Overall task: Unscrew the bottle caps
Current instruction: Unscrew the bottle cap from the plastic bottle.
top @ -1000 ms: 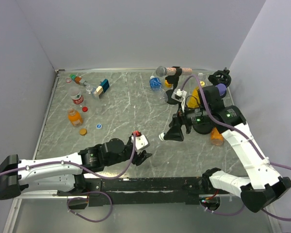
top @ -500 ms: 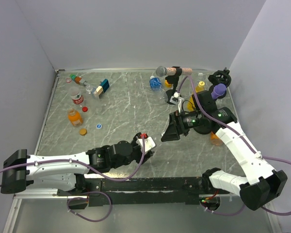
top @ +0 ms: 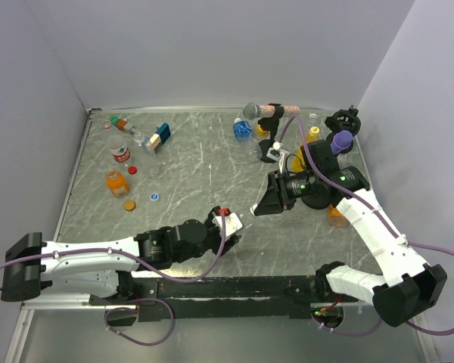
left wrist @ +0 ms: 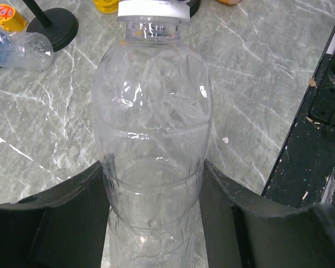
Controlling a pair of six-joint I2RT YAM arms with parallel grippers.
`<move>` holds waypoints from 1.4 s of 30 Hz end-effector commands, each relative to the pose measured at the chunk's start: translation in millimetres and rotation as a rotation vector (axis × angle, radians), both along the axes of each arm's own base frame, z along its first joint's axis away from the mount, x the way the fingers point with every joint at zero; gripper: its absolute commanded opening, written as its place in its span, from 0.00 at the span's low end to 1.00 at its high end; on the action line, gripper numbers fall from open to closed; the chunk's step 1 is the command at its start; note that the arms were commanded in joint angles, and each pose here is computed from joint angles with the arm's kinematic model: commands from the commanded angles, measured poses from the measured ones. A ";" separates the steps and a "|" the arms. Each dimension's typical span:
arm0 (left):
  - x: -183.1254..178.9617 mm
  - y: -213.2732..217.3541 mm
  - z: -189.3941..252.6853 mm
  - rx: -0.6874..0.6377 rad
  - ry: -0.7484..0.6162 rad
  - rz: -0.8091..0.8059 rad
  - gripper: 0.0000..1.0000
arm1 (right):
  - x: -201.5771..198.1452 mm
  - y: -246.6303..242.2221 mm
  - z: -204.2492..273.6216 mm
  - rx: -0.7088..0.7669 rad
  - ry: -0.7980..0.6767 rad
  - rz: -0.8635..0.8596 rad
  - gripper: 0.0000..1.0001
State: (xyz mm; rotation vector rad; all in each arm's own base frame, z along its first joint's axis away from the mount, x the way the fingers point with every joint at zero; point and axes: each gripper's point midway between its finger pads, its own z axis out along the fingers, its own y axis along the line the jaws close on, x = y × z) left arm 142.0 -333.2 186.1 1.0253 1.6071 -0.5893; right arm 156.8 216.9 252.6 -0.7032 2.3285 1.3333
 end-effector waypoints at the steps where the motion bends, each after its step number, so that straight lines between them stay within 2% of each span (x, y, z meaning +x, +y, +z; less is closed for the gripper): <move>1: -8.8 -8.3 17.9 -0.084 -0.004 -0.051 0.01 | -2.0 3.1 9.9 0.043 -0.046 0.042 0.21; 4: -14.2 -7.0 18.0 -0.097 0.008 -0.077 0.01 | -4.8 3.2 10.5 0.050 -0.076 0.089 0.17; 8: -24.0 -6.4 17.6 -0.107 0.021 -0.136 0.01 | -16.8 1.8 15.0 0.077 -0.231 0.263 0.11; 14: -39.8 -7.8 15.7 -0.146 0.109 -0.233 0.01 | -18.3 6.2 14.8 0.114 -0.537 0.511 0.11; 17: -44.4 -7.4 15.4 -0.150 0.130 -0.265 0.01 | -16.8 2.9 11.1 0.108 -0.754 0.631 0.12; 20: -45.0 -4.8 13.4 -0.149 0.146 -0.278 0.01 | -1.3 1.7 1.4 0.061 -0.927 0.633 0.13; 22: -43.6 -2.2 11.5 -0.142 0.152 -0.273 0.01 | 1.6 3.5 0.0 0.066 -0.954 0.629 0.14; 26: -41.0 -0.7 9.0 -0.141 0.152 -0.264 0.01 | -4.3 7.0 -0.4 0.102 -0.853 0.632 0.17; 28: -38.7 -0.6 6.0 -0.130 0.153 -0.253 0.01 | -1.5 7.0 -0.2 0.085 -0.792 0.591 0.23; 31: -34.9 -1.3 2.0 -0.103 0.156 -0.234 0.01 | 1.5 5.2 3.8 0.048 -0.708 0.526 0.55; 34: -31.1 -1.2 -1.2 -0.077 0.159 -0.213 0.01 | 4.7 0.5 15.2 0.004 -0.654 0.455 0.81; 39: -26.9 0.8 8.4 -0.103 0.138 -0.189 0.01 | 1.2 -10.8 43.8 0.029 -0.574 0.329 0.99; 42: -15.2 5.9 17.6 -0.129 0.107 -0.119 0.01 | 1.8 -16.1 49.8 0.051 -0.486 0.235 0.99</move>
